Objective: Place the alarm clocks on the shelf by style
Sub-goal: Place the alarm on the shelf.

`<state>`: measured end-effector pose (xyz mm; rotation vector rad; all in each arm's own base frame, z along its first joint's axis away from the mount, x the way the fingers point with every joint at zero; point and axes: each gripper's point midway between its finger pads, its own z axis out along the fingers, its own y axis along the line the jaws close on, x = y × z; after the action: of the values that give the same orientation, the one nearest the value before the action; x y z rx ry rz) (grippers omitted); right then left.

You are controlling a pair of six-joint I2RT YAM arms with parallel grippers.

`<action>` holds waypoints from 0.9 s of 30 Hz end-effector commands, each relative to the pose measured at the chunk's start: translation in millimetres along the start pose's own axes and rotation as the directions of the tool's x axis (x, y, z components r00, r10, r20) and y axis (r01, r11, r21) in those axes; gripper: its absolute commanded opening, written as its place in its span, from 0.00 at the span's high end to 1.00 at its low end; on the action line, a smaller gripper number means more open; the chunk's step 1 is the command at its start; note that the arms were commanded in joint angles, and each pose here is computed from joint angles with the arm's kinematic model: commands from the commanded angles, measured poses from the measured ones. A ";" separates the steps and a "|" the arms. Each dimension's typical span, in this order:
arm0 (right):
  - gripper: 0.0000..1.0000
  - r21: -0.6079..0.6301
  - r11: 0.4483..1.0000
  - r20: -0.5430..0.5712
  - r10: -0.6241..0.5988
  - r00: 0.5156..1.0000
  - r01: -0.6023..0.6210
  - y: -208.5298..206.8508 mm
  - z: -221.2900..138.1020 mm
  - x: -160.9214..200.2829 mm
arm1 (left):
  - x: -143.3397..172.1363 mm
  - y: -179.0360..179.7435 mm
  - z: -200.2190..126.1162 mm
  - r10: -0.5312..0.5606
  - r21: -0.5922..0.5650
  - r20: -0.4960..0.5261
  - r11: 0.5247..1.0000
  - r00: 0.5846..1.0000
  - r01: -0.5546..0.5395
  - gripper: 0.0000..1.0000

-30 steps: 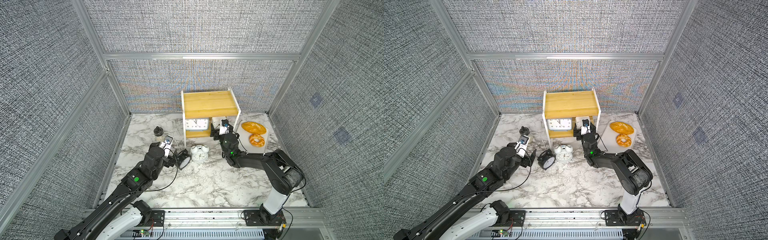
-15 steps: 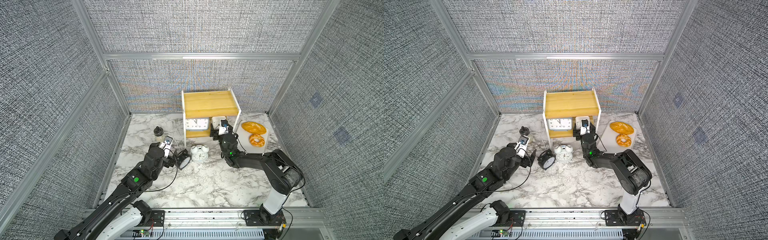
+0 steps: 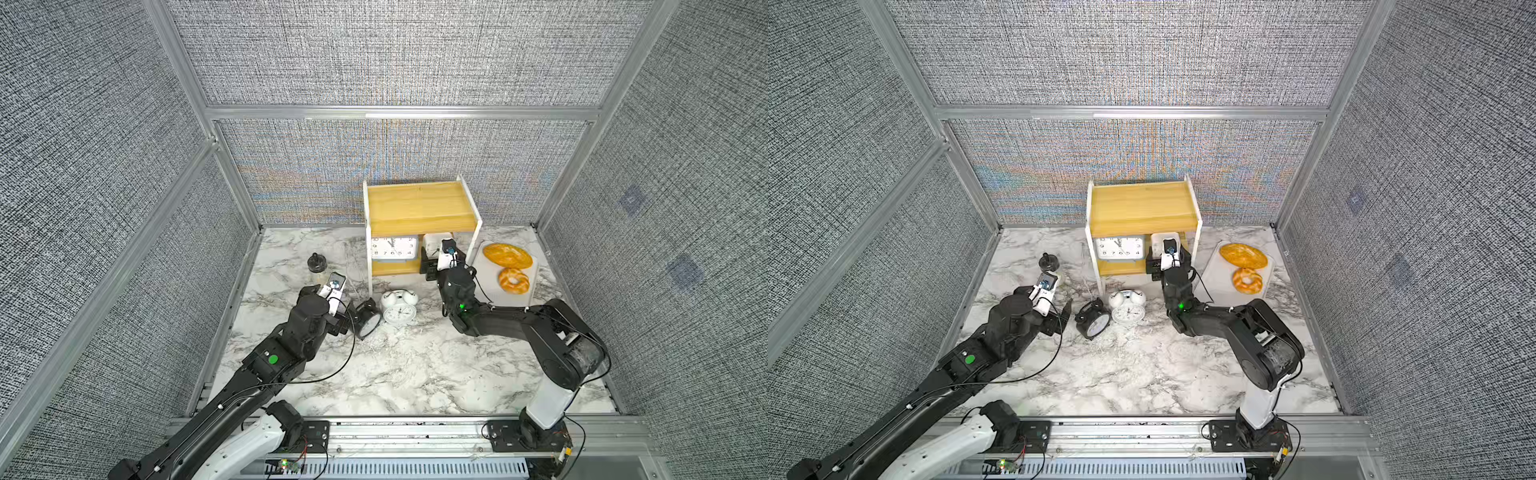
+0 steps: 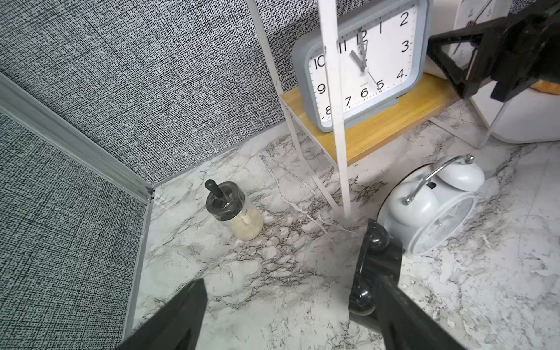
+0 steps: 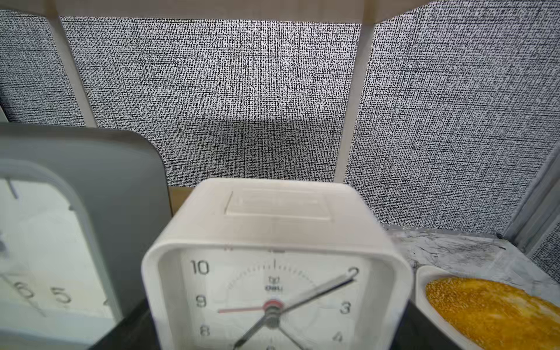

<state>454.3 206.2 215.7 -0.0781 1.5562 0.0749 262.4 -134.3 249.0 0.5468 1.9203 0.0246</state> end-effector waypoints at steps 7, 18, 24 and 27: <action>0.04 0.022 1.000 -0.044 -0.012 0.999 0.013 -3.2 -2.6 9.0 | -3.5 3.0 -0.5 0.000 -0.015 0.017 1.000 1.000 0.000 0.08; 0.01 0.029 0.999 -0.053 -0.018 0.998 0.020 -4.3 -9.2 7.8 | -2.7 2.8 -0.9 -0.001 -0.014 0.018 1.000 1.000 0.001 0.08; 0.01 0.026 0.999 -0.067 -0.028 0.997 0.030 -6.7 -21.3 10.8 | -3.4 2.9 -1.1 -0.002 -0.013 0.022 1.000 1.000 0.002 0.08; 0.01 0.022 0.999 -0.068 -0.029 0.997 0.031 -7.4 -26.3 9.6 | -3.1 2.3 -0.9 -0.001 -0.010 0.022 1.000 1.000 0.001 0.08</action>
<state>431.6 200.0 202.6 -0.1036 1.6296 0.0396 262.0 -132.3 248.7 0.5416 1.9147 0.0326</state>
